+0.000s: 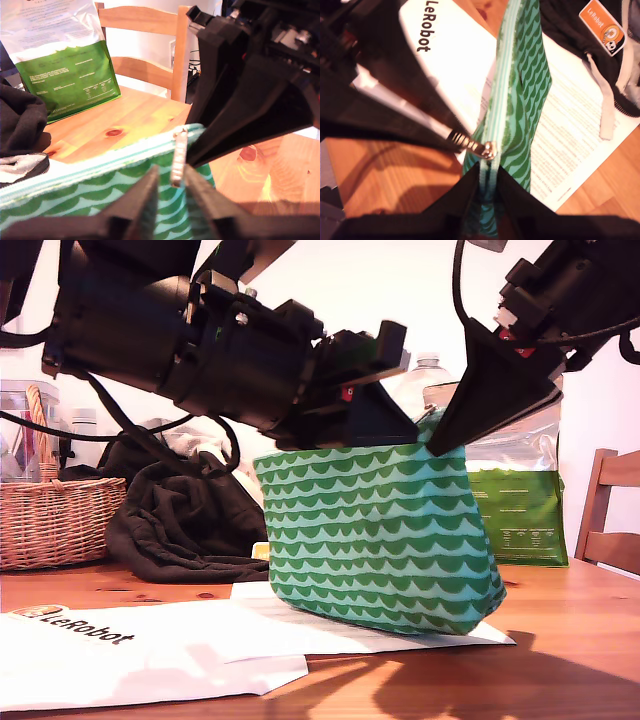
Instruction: Open the zipper in the zip bag in front of you
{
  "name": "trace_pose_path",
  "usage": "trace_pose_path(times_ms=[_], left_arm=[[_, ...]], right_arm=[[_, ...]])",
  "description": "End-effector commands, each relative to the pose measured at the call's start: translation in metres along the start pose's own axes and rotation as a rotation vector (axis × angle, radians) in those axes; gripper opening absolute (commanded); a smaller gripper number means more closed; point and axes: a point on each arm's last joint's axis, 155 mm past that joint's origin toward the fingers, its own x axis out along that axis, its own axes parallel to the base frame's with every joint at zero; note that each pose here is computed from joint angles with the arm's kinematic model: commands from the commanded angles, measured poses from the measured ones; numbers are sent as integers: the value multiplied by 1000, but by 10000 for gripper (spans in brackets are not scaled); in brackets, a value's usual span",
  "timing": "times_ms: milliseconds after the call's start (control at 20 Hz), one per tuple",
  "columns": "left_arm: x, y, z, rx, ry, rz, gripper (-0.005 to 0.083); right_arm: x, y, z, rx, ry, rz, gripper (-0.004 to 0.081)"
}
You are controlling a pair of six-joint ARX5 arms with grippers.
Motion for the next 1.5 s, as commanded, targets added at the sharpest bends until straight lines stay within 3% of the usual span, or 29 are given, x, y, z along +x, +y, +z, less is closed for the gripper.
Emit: trace_pose_path(times_ms=[0, 350, 600, 900, 1450], left_arm=[[3, -4, 4, 4, -10, -21, -22], [4, -15, 11, 3, -26, -81, -22], [4, -18, 10, -3, -21, -100, -22], [-2, -23, 22, -27, -36, -129, -22], [-9, 11, 20, -53, -5, -66, -22]], right_arm=[[0, 0, 2, -2, -11, 3, -13], [0, -5, -1, -10, 5, -28, -13], [-1, -17, -19, -108, 96, -95, -13], [-3, -25, -25, -149, 128, -134, -13], [-4, -26, -34, -144, 171, -141, -13]])
